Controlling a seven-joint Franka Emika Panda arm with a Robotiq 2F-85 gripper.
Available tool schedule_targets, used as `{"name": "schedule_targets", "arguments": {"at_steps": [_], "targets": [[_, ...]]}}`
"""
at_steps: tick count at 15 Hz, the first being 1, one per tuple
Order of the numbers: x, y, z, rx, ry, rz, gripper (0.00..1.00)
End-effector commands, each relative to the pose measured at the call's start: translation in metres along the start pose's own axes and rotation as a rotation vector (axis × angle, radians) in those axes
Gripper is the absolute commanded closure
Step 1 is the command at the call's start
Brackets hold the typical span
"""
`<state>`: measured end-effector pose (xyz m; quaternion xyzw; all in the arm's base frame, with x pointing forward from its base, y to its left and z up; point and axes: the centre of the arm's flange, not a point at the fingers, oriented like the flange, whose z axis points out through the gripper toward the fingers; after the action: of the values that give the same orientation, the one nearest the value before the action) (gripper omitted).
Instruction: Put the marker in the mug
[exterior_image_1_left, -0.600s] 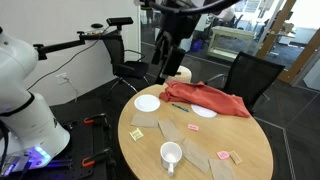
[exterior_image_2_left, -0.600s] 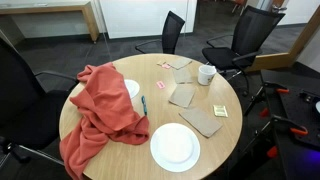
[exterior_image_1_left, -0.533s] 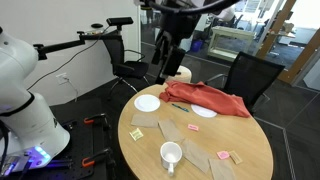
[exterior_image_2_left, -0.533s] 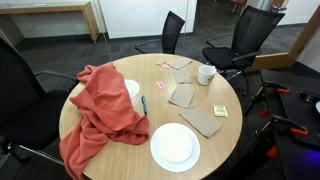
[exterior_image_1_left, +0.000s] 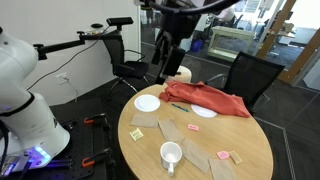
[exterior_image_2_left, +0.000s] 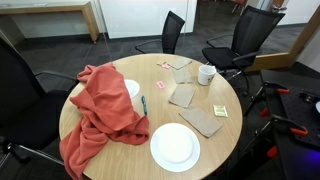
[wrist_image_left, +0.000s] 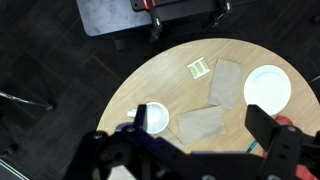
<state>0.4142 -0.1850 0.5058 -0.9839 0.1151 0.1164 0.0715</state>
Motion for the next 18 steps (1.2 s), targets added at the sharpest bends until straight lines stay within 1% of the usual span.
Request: {"name": "schedule_targets", "arguments": {"at_steps": [1,4,6,10,14,17,18], "targets": [[0.050,-0.027,0.006,0.003,0.009,0.003,0.00],[0.077,-0.049,0.020,-0.015,0.026,0.025,0.00],[0.095,-0.064,0.033,-0.032,0.021,0.053,0.00],[0.119,-0.085,0.058,-0.069,-0.014,0.087,0.00],[0.139,-0.116,0.083,-0.107,-0.038,0.097,0.00],[0.150,-0.141,0.104,-0.152,-0.007,0.124,0.00],[0.153,-0.148,0.111,-0.159,0.025,0.140,0.00]]}}
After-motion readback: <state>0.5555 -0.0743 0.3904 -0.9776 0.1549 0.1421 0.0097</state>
